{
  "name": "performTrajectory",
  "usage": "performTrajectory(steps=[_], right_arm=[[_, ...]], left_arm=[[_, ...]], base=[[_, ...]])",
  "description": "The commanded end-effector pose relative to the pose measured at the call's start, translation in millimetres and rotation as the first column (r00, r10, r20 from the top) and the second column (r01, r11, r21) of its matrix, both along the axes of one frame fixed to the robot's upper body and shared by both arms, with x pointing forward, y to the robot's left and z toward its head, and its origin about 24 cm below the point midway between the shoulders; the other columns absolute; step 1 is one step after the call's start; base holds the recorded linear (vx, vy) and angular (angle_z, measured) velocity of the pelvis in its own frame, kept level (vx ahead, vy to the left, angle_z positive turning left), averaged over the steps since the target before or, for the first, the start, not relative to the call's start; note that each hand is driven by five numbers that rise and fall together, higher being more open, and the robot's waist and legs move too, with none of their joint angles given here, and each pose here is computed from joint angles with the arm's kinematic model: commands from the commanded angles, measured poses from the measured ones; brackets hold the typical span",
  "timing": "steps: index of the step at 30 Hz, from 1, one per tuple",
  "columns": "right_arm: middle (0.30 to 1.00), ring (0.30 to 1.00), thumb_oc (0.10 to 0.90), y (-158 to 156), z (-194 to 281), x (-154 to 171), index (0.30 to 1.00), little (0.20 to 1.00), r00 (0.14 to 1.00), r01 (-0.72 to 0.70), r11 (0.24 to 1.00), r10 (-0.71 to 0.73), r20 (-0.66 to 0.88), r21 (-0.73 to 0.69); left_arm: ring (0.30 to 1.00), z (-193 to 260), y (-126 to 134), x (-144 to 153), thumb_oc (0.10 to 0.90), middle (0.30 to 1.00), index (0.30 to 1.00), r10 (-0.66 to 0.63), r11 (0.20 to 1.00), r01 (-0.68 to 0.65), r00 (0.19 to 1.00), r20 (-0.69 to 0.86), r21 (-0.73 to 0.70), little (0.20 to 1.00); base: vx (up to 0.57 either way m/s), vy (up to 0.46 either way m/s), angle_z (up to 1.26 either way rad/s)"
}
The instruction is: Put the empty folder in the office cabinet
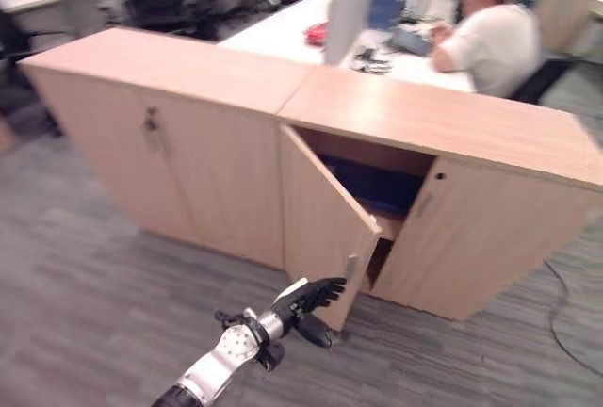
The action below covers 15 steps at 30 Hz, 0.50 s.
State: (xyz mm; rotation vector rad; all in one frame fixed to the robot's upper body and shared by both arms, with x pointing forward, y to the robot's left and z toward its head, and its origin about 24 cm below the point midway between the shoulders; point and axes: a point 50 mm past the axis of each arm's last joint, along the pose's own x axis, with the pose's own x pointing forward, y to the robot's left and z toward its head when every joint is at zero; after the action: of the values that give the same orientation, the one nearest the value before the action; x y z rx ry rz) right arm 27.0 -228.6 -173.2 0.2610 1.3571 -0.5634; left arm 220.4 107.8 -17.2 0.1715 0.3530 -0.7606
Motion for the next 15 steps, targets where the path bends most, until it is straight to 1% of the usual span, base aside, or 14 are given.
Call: performTrajectory(steps=[1, 4, 9, 11, 12, 14, 15], right_arm=[[0.900, 0.900, 0.800, 11.2, -0.3, 24.5, 0.900, 0.900, 0.997, -0.051, 0.998, 0.049, 0.058, 0.041], [0.900, 0.900, 0.800, 15.7, -0.9, 25.6, 0.900, 0.900, 0.994, -0.094, 0.994, 0.091, 0.057, 0.049], [0.900, 0.900, 0.800, 18.5, -0.2, 32.9, 0.900, 0.900, 0.989, -0.126, 0.991, 0.122, 0.080, 0.048], [0.900, 0.900, 0.800, 20.2, 0.4, 37.8, 0.900, 0.900, 0.986, -0.142, 0.989, 0.137, 0.096, 0.048], [0.900, 0.900, 0.800, 20.9, 0.9, 40.7, 0.900, 0.900, 0.983, -0.155, 0.987, 0.149, 0.103, 0.046], [0.900, 0.900, 0.800, 20.9, 0.9, 40.7, 0.900, 0.900, 0.983, -0.155, 0.987, 0.150, 0.103, 0.046], [0.900, 0.900, 0.800, 20.6, 0.6, 38.8, 0.900, 0.900, 0.983, -0.161, 0.986, 0.156, 0.097, 0.046]], left_arm=[[0.900, 57.5, -29.5, 17.9, 0.800, 0.900, 0.900, -0.091, 0.976, 0.136, 0.964, 0.250, -0.168, 0.900], [0.900, 58.9, -28.3, 21.7, 0.800, 0.900, 0.900, -0.091, 0.981, 0.134, 0.958, 0.270, -0.144, 0.900], [0.900, 59.8, -21.5, 28.8, 0.800, 0.900, 0.900, -0.037, 0.988, 0.079, 0.957, 0.288, -0.135, 0.900], [0.900, 46.9, -8.7, 32.4, 0.800, 0.900, 0.900, 0.074, 0.987, -0.039, 0.971, 0.227, -0.155, 0.900], [0.900, 21.6, 7.9, 28.3, 0.800, 0.900, 0.900, 0.207, 0.965, -0.189, 0.975, 0.084, -0.181, 0.900], [0.900, 21.6, 7.9, 28.3, 0.800, 0.900, 0.900, 0.207, 0.965, -0.190, 0.975, 0.084, -0.181, 0.900], [0.900, 6.1, 22.0, 20.4, 0.800, 0.900, 0.900, 0.279, 0.945, -0.275, 0.960, 0.000, -0.176, 0.900]], base=[[-0.01, -0.049, 0.16], [0.00, -0.035, 0.15], [0.00, -0.012, 0.03], [0.02, -0.038, -0.06], [0.03, -0.035, -0.08], [0.02, -0.018, -0.10], [0.03, -0.015, -0.13]])
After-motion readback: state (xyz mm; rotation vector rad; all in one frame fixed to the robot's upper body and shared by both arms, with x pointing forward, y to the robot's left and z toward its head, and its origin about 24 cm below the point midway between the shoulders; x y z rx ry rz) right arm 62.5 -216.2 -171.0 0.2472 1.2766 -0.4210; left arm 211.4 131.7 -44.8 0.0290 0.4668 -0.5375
